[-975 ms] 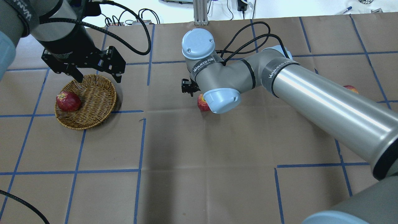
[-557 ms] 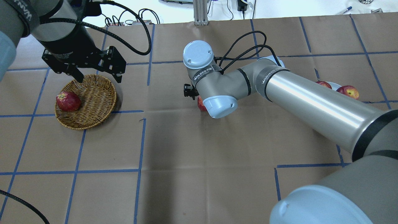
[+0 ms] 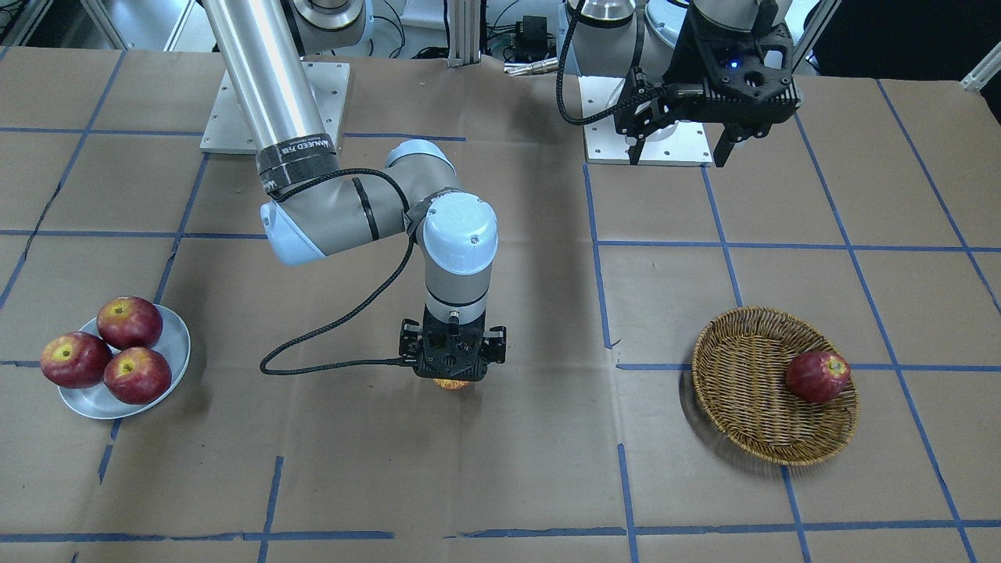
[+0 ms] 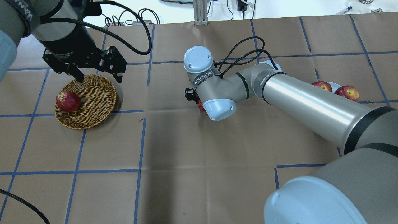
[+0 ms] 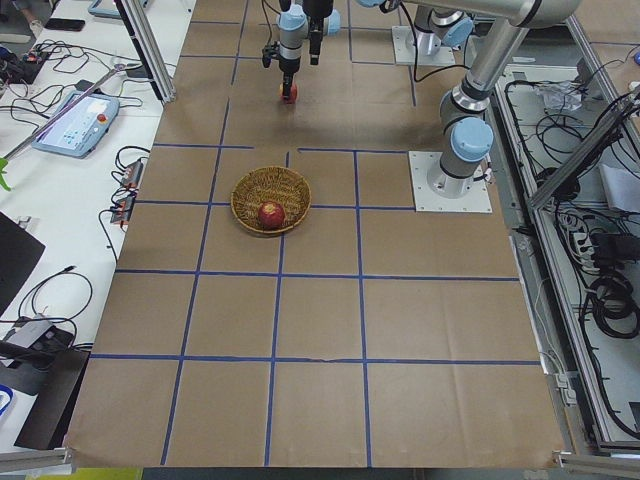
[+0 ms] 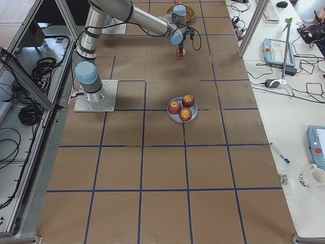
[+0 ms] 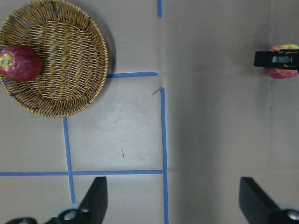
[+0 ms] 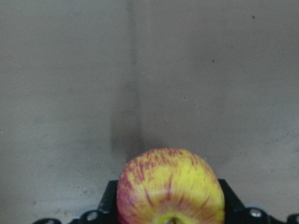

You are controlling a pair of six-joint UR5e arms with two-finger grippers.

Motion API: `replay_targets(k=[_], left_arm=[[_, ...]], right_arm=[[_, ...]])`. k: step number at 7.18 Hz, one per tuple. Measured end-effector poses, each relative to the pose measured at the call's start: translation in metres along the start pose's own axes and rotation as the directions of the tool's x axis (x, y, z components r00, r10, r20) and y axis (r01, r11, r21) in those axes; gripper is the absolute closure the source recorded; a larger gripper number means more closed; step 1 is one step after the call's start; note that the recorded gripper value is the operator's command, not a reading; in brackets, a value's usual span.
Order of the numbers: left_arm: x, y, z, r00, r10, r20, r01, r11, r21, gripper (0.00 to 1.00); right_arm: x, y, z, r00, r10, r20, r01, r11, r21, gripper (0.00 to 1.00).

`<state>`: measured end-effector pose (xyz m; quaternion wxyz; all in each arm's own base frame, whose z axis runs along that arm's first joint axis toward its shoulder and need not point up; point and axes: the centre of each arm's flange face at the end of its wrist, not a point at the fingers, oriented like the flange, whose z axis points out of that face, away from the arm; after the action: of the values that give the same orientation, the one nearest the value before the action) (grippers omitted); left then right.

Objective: Transfer apple from basket to plate
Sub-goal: 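Carry the apple with the right gripper over the white plate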

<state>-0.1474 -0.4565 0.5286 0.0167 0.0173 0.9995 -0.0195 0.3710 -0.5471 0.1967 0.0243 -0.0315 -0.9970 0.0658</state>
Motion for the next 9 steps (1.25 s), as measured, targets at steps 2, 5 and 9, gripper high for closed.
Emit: replay_targets(k=[2, 5, 9], left_arm=[[0.001, 0.0, 0.0, 1.0, 0.001, 0.0, -0.001, 1.0, 0.0, 0.01], [0.001, -0.001, 0.0, 1.0, 0.001, -0.002, -0.001, 1.0, -0.001, 0.01], [0.001, -0.001, 0.001, 1.0, 0.001, -0.002, -0.001, 1.0, -0.002, 0.01]], right_arm=[[0.003, -0.008, -0.012, 1.0, 0.008, 0.008, -0.008, 1.0, 0.017, 0.42], [0.029, -0.023, -0.096, 1.0, 0.018, 0.023, -0.019, 0.999, 0.044, 0.4], [0.204, -0.071, -0.177, 0.999, -0.042, -0.019, 0.042, 0.999, 0.015, 0.4]])
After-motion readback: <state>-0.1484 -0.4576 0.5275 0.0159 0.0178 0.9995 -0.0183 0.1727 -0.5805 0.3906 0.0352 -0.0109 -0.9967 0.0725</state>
